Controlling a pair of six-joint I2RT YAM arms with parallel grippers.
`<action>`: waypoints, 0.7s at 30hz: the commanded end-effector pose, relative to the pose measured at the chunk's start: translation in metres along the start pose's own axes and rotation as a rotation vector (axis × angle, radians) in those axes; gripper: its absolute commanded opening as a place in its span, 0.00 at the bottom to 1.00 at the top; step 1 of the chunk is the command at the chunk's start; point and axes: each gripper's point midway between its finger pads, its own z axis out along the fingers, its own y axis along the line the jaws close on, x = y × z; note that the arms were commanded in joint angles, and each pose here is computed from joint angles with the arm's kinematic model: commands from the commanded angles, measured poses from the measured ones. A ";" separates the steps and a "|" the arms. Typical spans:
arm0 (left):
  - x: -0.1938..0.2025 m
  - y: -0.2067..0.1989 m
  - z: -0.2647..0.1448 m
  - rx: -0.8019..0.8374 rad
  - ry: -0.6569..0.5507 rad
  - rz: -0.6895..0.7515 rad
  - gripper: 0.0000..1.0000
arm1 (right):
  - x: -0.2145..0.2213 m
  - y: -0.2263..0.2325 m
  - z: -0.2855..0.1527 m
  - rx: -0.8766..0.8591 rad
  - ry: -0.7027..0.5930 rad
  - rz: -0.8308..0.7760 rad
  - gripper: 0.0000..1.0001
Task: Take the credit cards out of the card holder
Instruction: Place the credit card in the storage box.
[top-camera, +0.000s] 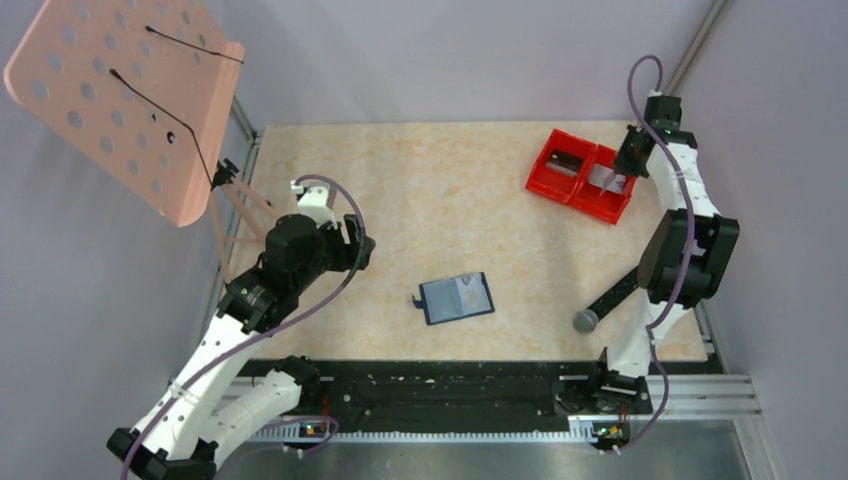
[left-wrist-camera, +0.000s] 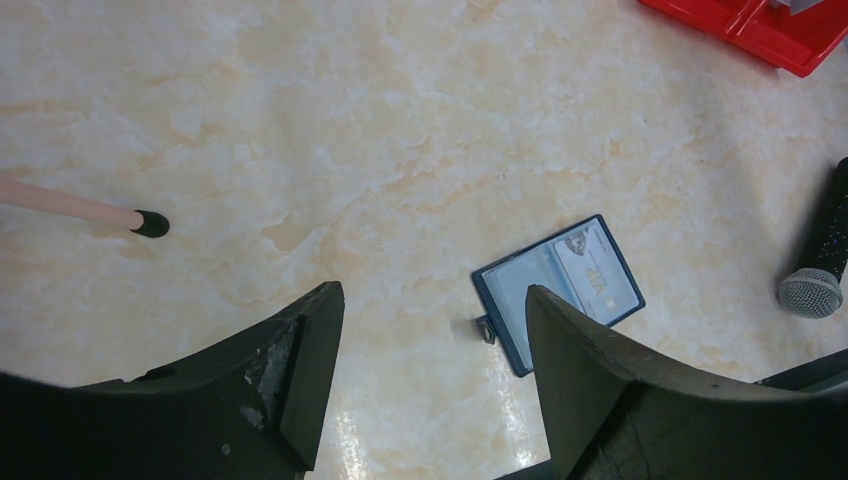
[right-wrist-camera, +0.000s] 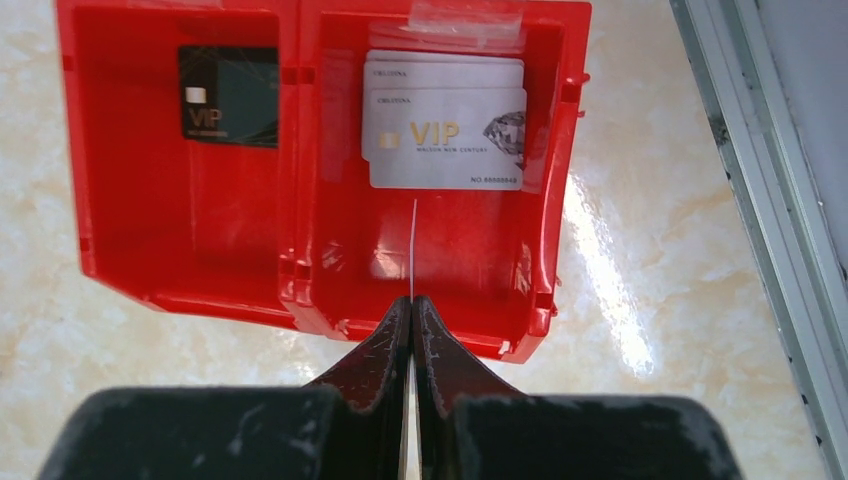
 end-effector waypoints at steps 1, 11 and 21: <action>-0.007 0.002 0.002 -0.010 -0.037 0.006 0.72 | -0.015 -0.010 0.002 0.044 -0.037 -0.045 0.00; -0.007 0.003 0.004 -0.016 -0.034 0.002 0.72 | -0.012 -0.010 0.022 0.017 -0.085 -0.090 0.00; -0.006 0.005 0.005 -0.027 -0.033 0.005 0.72 | -0.008 -0.012 0.027 0.056 -0.151 -0.126 0.00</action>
